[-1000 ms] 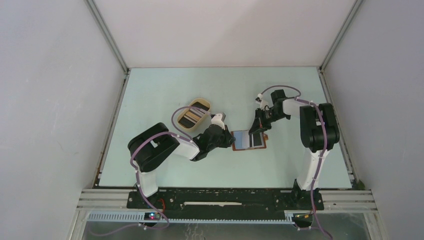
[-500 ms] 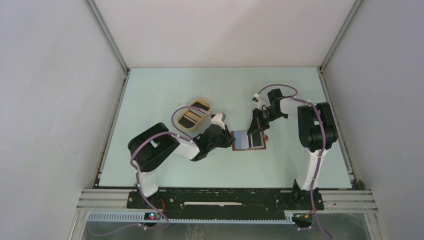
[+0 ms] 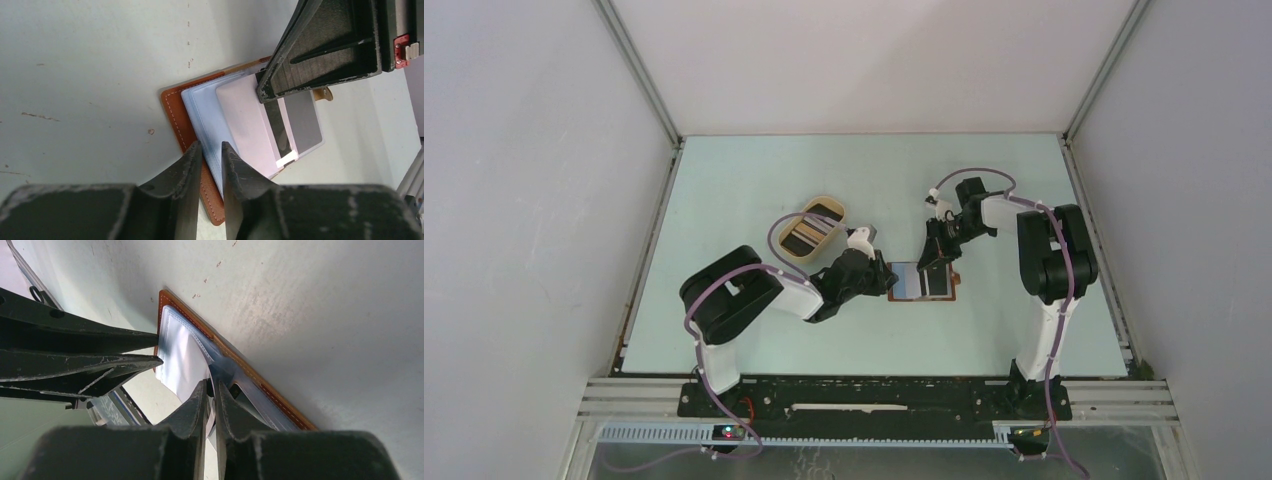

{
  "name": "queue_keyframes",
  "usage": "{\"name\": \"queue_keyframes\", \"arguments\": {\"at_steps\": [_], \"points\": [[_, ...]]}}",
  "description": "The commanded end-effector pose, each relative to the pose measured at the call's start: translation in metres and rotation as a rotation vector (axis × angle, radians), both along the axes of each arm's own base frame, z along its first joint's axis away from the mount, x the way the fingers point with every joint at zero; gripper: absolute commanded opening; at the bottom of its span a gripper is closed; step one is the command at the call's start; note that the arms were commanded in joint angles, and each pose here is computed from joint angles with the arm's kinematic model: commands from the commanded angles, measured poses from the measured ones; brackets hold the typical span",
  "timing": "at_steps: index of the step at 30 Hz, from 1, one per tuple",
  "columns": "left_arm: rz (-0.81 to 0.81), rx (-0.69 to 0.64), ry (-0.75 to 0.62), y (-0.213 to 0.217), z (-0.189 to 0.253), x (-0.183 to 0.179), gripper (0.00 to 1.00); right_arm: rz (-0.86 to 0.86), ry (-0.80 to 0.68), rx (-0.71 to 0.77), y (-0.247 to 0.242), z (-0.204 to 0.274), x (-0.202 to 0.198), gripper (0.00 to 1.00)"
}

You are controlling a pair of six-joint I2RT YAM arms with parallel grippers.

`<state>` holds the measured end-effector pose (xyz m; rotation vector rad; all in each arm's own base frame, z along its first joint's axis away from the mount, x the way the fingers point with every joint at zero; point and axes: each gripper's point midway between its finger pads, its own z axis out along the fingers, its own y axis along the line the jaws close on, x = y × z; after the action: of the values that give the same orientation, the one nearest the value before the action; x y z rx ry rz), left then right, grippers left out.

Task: Put the credit cards into the card holder
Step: Insert the credit card into the card holder.

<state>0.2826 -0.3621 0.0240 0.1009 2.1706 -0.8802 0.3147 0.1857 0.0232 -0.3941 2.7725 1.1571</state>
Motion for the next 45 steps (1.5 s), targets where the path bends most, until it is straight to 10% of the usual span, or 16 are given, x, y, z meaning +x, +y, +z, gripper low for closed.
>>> {"name": "queue_keyframes", "arguments": {"at_steps": [1, 12, 32, 40, 45], "points": [[-0.028, -0.012, -0.031, -0.007, 0.016, -0.002, 0.29, 0.033, -0.004, -0.05, -0.002, -0.011, 0.0, 0.16], [-0.001, -0.023, -0.113, 0.014, 0.05, -0.003, 0.48, 0.034, -0.012, -0.046, -0.002, -0.007, 0.001, 0.17], [0.035, -0.094, -0.457, 0.065, 0.143, -0.029, 0.51, 0.037, -0.024, -0.042, -0.002, -0.003, 0.002, 0.2], [0.022, -0.169, -0.55, 0.074, 0.173, -0.036, 0.98, 0.046, -0.017, -0.036, -0.001, -0.005, 0.0, 0.21], [-0.07, -0.29, -0.455, 0.052, 0.16, -0.045, 0.94, 0.05, -0.024, -0.034, 0.0, -0.004, 0.0, 0.21]]}}
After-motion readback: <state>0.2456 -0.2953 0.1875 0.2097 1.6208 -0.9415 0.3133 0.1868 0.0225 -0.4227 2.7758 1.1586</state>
